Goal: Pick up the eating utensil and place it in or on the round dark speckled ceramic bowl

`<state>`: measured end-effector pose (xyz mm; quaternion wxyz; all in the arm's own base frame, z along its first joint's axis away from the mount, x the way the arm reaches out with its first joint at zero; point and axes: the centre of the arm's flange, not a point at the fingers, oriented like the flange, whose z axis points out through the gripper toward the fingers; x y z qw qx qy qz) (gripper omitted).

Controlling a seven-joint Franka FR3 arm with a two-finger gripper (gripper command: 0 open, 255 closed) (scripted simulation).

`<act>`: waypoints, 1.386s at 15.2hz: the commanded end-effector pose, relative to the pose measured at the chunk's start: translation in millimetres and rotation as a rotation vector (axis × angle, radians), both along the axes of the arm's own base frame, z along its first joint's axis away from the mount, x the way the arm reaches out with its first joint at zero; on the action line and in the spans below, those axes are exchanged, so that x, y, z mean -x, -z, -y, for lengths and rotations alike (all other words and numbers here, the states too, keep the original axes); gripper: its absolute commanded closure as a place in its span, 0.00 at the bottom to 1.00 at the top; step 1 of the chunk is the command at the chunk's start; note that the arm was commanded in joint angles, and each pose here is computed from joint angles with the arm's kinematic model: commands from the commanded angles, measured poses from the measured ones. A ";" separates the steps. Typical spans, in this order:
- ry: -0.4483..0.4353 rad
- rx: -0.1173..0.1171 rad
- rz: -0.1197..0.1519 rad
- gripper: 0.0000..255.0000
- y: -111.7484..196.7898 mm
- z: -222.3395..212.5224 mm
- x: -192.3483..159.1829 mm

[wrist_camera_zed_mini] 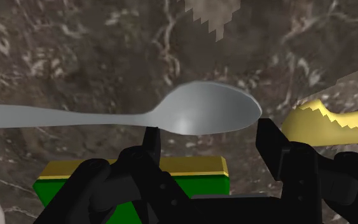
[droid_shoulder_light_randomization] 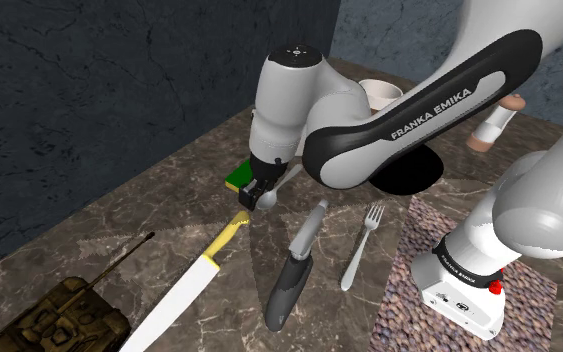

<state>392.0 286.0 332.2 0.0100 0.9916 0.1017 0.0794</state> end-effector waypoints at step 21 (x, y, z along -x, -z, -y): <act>0.000 0.000 0.000 1.00 -73.8 0.1 0.0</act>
